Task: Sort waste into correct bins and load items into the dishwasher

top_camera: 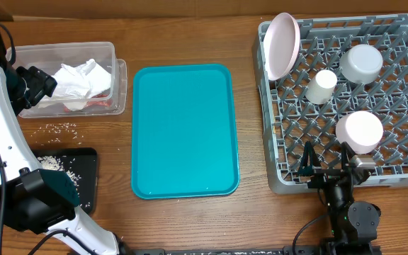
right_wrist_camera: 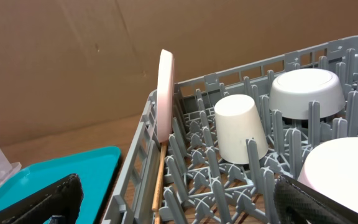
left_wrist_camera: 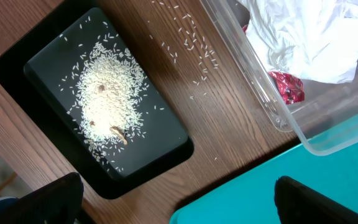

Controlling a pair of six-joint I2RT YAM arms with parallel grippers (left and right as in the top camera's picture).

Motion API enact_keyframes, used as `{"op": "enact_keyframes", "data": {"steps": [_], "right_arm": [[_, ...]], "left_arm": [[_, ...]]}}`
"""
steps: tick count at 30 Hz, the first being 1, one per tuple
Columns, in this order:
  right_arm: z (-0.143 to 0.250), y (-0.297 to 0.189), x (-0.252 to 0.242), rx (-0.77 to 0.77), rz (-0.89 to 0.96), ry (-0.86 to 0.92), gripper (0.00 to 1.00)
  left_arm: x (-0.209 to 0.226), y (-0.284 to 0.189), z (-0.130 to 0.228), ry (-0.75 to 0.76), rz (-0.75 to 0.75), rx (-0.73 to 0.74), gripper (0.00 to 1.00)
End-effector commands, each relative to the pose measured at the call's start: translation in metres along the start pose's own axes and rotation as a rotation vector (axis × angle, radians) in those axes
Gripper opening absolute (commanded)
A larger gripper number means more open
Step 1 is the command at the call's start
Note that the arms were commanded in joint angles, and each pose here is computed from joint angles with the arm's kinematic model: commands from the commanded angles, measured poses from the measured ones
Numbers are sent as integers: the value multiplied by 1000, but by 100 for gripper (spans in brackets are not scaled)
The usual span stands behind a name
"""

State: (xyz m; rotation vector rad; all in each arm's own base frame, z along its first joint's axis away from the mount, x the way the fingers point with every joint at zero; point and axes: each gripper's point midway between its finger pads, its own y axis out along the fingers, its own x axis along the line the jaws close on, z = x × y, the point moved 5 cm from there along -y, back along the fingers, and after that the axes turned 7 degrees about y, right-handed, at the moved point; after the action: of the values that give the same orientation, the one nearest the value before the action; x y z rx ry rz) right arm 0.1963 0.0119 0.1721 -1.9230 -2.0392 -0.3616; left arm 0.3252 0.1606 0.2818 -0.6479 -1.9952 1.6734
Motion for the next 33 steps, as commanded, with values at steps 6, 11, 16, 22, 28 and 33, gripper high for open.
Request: {"op": "enact_keyframes", "data": {"steps": [6, 11, 16, 22, 28, 33], "right_arm": [[0, 0, -2, -12, 9, -4, 100], [0, 0, -2, -12, 9, -4, 100], [0, 0, -2, -12, 9, -4, 100], [0, 0, -2, -12, 9, -4, 100], [0, 0, -2, -12, 9, -4, 100], [0, 0, -2, -12, 9, -4, 100]], "left_arm": [[3, -7, -1, 13, -1, -21, 100], [-4, -7, 3, 84, 48, 3, 100], [-28, -9, 16, 188, 106, 23, 100], [-72, -16, 43, 460, 91, -17, 100], [-104, -22, 75, 776, 108, -20, 100], [-120, -24, 87, 890, 127, -39, 100]]}}
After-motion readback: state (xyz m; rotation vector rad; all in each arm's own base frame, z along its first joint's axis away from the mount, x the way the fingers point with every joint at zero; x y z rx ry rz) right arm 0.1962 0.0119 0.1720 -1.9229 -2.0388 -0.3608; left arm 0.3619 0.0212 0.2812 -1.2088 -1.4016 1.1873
